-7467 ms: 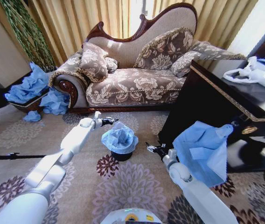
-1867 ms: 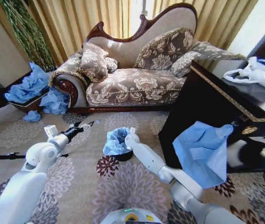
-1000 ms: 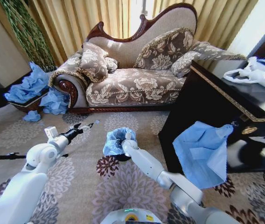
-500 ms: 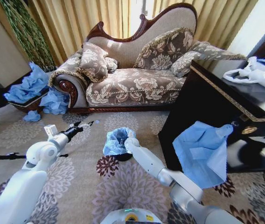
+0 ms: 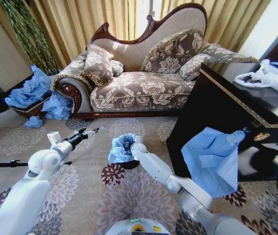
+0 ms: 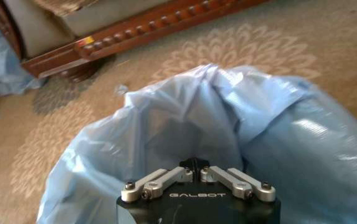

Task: Place a garbage bag over the trash bin.

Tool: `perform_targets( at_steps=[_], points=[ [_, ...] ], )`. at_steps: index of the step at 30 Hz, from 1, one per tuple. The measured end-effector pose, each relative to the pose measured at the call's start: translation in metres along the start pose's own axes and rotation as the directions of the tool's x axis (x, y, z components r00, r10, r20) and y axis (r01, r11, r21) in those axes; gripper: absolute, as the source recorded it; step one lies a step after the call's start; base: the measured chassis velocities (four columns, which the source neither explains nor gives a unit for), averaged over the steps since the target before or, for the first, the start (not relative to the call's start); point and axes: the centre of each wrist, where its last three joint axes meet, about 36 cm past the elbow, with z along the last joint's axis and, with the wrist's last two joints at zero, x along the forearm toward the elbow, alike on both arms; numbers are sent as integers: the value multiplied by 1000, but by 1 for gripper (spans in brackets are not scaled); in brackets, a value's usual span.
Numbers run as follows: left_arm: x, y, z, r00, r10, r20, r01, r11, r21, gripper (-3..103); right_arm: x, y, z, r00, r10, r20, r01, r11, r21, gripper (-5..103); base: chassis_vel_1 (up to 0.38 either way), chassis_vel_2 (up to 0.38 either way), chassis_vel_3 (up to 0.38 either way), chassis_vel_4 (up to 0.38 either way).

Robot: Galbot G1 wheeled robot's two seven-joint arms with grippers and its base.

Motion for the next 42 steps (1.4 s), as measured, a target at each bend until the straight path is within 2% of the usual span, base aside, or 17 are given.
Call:
perform_targets(
  at_steps=[13, 22, 33, 39, 42],
  points=[
    [1, -2, 3, 1000, 3, 3, -3, 1000, 8, 100, -13, -20, -3, 1000, -19, 6, 18, 998, 67, 0, 0, 0, 0, 0],
    [1, -3, 0, 1000, 3, 11, -3, 1000, 3, 100, -10, -7, 10, 997, -52, -52, 56, 995, 82, 0, 0, 0, 0, 0],
    [2, -4, -1, 1000, 3, 14, -3, 1000, 2, 100, -8, -3, 18, 984, 80, -158, -67, 994, 90, 0, 0, 0, 0, 0],
    [2, -2, -1, 1000, 0, 14, 0, 1000, 3, 100, -7, -2, 14, 982, 125, -143, -111, 989, 99, 0, 0, 0, 0, 0],
    [1, -1, 0, 1000, 0, 13, 0, 1000, 8, 100, -3, 6, 6, 987, 126, -104, -116, 989, 92, 0, 0, 0, 0, 0]
  ],
)
